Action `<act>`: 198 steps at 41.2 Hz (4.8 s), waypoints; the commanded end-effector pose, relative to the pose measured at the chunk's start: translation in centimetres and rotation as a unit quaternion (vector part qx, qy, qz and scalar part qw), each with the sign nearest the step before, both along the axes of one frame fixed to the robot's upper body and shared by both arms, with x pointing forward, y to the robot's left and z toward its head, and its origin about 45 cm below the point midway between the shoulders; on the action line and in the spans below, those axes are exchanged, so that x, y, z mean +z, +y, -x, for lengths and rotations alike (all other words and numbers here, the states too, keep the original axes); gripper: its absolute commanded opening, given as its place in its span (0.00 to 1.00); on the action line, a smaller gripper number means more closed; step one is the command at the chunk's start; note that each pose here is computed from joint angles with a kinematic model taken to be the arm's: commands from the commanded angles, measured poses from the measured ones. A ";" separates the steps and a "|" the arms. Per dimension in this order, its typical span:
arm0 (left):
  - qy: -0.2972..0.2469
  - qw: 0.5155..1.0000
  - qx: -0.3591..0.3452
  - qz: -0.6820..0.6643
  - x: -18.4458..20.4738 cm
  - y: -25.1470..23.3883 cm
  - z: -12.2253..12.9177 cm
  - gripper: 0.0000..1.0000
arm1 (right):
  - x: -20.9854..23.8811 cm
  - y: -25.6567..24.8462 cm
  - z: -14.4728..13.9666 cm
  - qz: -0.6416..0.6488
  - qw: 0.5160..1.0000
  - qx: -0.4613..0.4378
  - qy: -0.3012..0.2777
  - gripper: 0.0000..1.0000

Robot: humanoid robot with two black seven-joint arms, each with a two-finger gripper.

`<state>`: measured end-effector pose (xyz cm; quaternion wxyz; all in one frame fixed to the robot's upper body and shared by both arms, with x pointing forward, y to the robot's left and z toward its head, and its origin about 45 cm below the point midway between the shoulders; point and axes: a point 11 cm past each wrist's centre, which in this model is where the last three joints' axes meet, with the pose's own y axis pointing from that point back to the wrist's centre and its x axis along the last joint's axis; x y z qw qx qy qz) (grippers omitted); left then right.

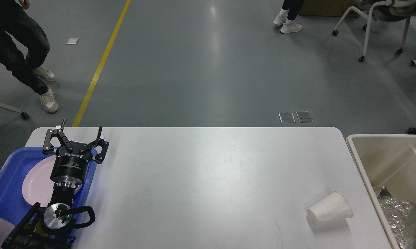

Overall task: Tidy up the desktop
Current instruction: 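Release the paper cup inside the bin with the right gripper, then raise the right gripper and move it toward the remaining paper cup, then lower the right gripper onto the remaining paper cup and grasp it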

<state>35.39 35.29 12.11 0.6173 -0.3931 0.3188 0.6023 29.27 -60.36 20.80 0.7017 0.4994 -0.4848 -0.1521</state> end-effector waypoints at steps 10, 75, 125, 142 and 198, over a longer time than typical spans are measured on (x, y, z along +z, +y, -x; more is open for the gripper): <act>0.000 1.000 0.000 0.000 0.0 0.0 0.0 0.96 | -10.6 -1.1 2.2 0.086 0.995 -0.012 -0.057 0.00; 0.000 1.000 0.001 0.000 0.0 0.0 0.0 0.96 | -7.0 5.4 -2.7 0.031 0.996 0.077 0.008 1.00; 0.000 1.000 0.000 0.000 0.0 0.0 0.0 0.96 | 15.7 35.0 -3.3 -0.094 0.900 0.386 0.179 1.00; 0.000 1.000 0.000 0.000 0.0 0.0 0.0 0.96 | 11.1 33.6 -3.6 -0.119 0.917 0.346 0.156 1.00; 0.000 1.000 0.000 0.000 0.0 0.0 0.0 0.96 | -13.6 21.8 0.5 -0.191 0.971 -0.130 0.067 1.00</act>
